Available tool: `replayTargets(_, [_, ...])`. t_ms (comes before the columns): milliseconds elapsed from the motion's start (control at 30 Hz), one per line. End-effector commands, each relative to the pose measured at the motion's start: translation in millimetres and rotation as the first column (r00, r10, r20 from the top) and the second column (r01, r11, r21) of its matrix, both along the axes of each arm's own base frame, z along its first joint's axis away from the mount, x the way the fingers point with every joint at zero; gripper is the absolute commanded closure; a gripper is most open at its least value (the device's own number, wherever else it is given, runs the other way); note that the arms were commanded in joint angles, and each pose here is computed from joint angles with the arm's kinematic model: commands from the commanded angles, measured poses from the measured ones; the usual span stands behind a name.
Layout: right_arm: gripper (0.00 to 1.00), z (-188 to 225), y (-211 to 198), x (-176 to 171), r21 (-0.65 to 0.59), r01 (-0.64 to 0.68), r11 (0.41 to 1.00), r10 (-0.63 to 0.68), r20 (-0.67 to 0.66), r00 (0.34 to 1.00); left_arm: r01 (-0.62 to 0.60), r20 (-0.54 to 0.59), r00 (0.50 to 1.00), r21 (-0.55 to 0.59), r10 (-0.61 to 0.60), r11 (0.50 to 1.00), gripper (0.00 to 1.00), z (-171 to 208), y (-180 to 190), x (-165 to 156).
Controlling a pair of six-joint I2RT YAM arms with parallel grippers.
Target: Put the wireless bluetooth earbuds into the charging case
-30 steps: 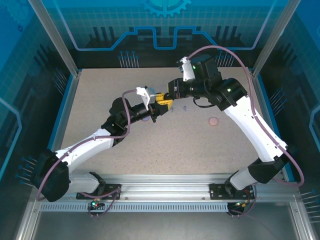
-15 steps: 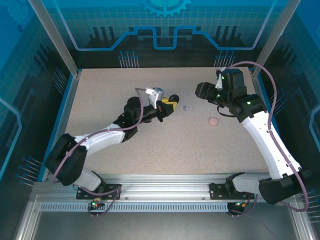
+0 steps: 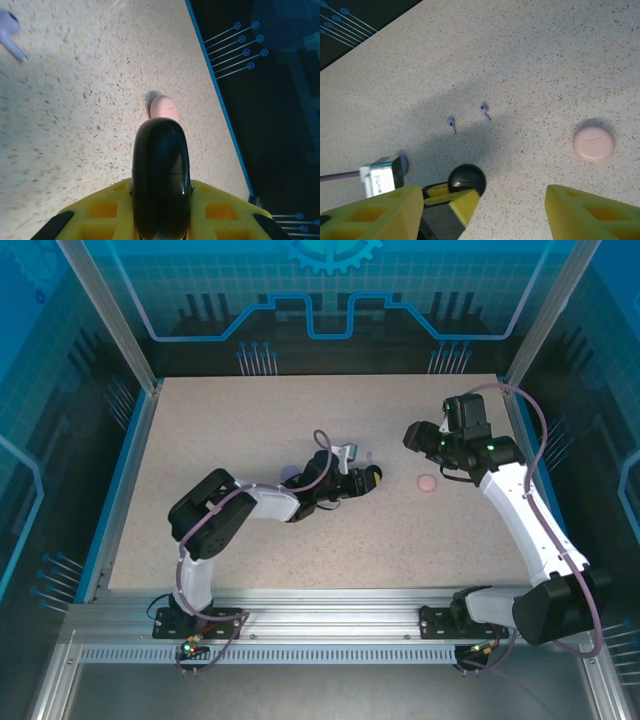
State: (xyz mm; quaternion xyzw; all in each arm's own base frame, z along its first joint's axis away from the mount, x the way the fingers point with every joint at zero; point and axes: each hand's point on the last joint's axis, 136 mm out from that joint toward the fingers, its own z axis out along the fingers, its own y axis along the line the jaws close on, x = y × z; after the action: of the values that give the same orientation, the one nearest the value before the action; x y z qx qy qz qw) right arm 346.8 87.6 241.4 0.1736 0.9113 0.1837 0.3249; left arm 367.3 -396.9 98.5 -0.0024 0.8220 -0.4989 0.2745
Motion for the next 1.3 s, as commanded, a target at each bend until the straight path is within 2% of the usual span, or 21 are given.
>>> replayTargets(0, [0.34,-4,-3,6,0.014,0.012,1.000,-0.012,-0.001,1.000,-0.056,-0.135,0.990,-0.065,0.047,0.996,1.00,-8,-17,6])
replayTargets(233, [0.33,-2,-3,8,0.018,0.013,1.000,-0.013,0.002,1.000,-0.071,-0.273,0.960,-0.035,0.059,0.997,1.00,-48,-39,4])
replayTargets(400, [0.33,1,-3,9,0.020,0.014,1.000,-0.014,0.007,1.000,-0.096,-0.331,0.940,-0.004,0.089,0.995,0.86,-66,-37,4])
replayTargets(600, [0.33,5,-2,10,0.026,0.012,1.000,-0.012,0.013,1.000,-0.091,-0.356,0.929,0.032,0.096,0.995,0.58,-68,-34,0])
replayTargets(800, [0.33,10,-1,10,0.030,0.011,0.999,-0.012,0.022,1.000,-0.098,-0.335,0.935,0.085,0.121,0.992,0.37,-56,-19,-4])
replayTargets(1100, [0.32,13,8,13,0.040,-0.003,0.999,0.002,0.023,1.000,-0.154,-0.239,0.955,0.108,0.176,0.982,0.23,-7,33,-3])
replayTargets(1167, [0.32,11,12,14,0.033,-0.014,0.999,0.014,0.014,1.000,-0.170,-0.192,0.963,0.113,0.189,0.979,0.22,10,49,-2])
replayTargets(1200, [0.32,8,14,15,0.029,-0.017,0.999,0.017,0.007,1.000,-0.177,-0.174,0.965,0.119,0.196,0.977,0.16,16,57,-2])
replayTargets(1267, [0.32,3,20,15,0.019,-0.027,0.999,0.027,-0.008,1.000,-0.193,-0.117,0.971,0.135,0.209,0.972,0.13,34,75,-2])
